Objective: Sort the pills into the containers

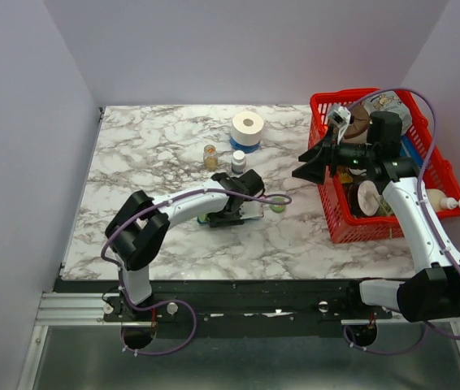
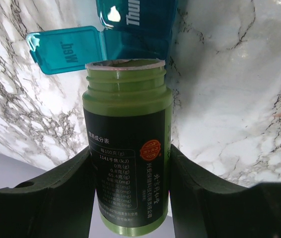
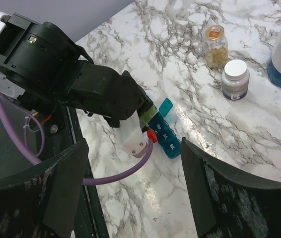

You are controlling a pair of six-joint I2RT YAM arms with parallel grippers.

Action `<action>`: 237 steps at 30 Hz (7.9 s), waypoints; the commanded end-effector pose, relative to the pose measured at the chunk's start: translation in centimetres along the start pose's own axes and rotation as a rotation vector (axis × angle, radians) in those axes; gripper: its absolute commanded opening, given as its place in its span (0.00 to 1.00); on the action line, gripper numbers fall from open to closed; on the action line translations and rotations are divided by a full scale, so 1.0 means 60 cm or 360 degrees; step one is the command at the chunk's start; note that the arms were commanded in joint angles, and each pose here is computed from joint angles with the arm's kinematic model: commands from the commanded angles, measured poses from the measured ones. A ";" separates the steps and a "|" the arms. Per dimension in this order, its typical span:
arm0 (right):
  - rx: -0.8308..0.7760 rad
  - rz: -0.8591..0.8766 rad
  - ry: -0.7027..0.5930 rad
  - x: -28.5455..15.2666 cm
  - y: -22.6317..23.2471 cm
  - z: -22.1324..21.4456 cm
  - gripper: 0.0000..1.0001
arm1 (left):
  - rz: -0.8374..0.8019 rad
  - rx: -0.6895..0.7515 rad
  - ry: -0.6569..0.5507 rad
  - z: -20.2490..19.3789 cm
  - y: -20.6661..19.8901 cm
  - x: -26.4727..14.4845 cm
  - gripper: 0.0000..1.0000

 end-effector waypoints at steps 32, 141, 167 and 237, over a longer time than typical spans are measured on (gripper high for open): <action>0.0042 -0.0051 0.0002 -0.001 -0.036 -0.009 0.84 | 0.1441 -0.0944 -0.2456 -0.112 -0.093 -0.245 0.00; 0.0085 -0.0021 0.0030 -0.011 -0.051 -0.014 0.84 | 0.0090 -0.0070 -0.0074 -0.024 0.000 -0.006 0.00; 0.0091 -0.0012 0.0022 -0.015 -0.052 -0.014 0.84 | 0.0162 0.0112 0.0124 -0.002 0.004 -0.009 0.00; 0.0114 -0.0013 -0.0001 -0.027 -0.059 -0.014 0.85 | 0.0266 0.0084 0.0110 0.001 -0.027 -0.002 0.00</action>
Point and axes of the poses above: each gripper's point midway between its finger pads, its own x axis out along the fingers, its own y axis along the line the jaws close on, z = x × y, the point moved 8 cm from there along -x, back along the fingers, and after that the axes turned 14 degrees about x, right-handed, at the moved point
